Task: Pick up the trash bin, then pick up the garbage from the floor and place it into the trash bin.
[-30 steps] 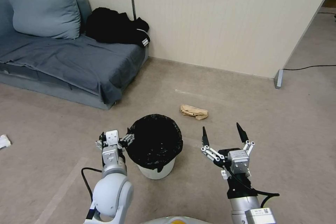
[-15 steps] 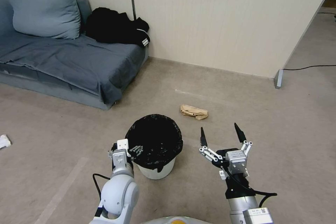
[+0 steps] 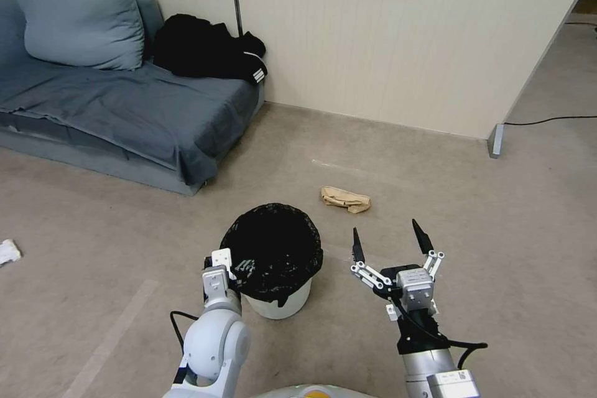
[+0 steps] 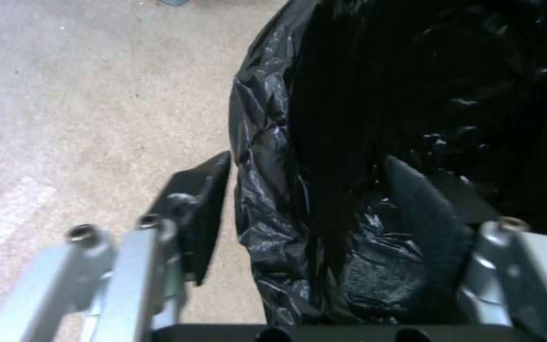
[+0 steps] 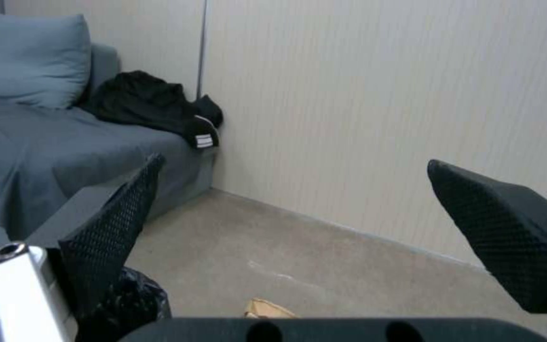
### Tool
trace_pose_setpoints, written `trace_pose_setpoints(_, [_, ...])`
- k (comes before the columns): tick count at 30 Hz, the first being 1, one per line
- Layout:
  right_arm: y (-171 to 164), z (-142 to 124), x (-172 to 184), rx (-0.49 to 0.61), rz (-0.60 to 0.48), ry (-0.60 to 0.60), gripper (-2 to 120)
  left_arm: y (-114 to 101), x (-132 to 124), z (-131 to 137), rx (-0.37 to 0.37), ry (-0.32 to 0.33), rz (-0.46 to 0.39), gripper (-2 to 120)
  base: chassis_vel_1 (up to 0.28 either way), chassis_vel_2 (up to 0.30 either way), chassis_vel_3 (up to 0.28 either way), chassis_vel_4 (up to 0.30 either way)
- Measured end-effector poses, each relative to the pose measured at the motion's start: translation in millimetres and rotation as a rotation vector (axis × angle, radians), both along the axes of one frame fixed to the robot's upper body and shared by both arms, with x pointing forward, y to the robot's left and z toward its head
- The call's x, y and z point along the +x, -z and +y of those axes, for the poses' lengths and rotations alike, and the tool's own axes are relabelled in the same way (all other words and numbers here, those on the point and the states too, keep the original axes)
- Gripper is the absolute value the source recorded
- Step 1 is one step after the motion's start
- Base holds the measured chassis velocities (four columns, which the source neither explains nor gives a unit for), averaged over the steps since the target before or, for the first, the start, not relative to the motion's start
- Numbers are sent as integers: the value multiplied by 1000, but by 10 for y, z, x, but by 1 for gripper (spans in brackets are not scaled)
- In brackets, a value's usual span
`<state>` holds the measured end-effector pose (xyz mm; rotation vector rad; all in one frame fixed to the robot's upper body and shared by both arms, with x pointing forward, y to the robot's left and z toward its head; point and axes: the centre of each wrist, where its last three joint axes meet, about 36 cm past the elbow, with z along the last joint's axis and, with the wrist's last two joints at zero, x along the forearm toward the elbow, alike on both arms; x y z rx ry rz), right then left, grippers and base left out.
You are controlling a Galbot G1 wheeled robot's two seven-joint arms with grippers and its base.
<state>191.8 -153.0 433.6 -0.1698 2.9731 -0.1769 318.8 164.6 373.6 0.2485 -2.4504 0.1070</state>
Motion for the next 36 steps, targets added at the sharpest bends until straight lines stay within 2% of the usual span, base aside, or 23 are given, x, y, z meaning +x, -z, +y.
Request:
trace_pose_setpoints(1, [1, 2, 0, -1, -1, -1, 100, 4, -5, -7, -7, -1, 3, 52, 0, 0, 0, 0])
trace_pose_setpoints(3, [0, 5, -1, -2, -2, -1, 100, 13, -21, -15, -12, -2, 8, 45, 0, 0, 0, 0])
trace_pose_setpoints(4, [0, 5, -1, -2, -2, -1, 100, 13, -21, -15, -12, -2, 8, 45, 0, 0, 0, 0])
trace_pose_setpoints(7, [1, 6, -3, -6, -2, 1, 100, 25, -42, -23, -12, 0, 14, 30, 0, 0, 0, 0])
trace_pose_setpoints(8, [1, 6, -3, -6, -2, 1, 100, 25, -42, -23, -12, 0, 14, 30, 0, 0, 0, 0])
trace_pose_setpoints(11, [-7, 10, -4, -9, -4, 9, 100, 31, -54, -27, -12, -2, 10, 16, 0, 0, 0, 0])
trace_pose_setpoints(14, [-26, 7, -1, -11, -8, 11, 100, 37, -68, -50, -19, -2, 6, 10, 0, 0, 0, 0])
trace_pose_setpoints(32, [-121, -5, 12, -52, -19, 29, 100, -84, -147, -148, -47, -12, -31, 4, 0, 0, 0, 0])
trace_pose_setpoints(36, [-125, 3, 10, -48, -22, 30, 100, -207, -186, -125, -45, -7, -66, 3, 0, 0, 0, 0])
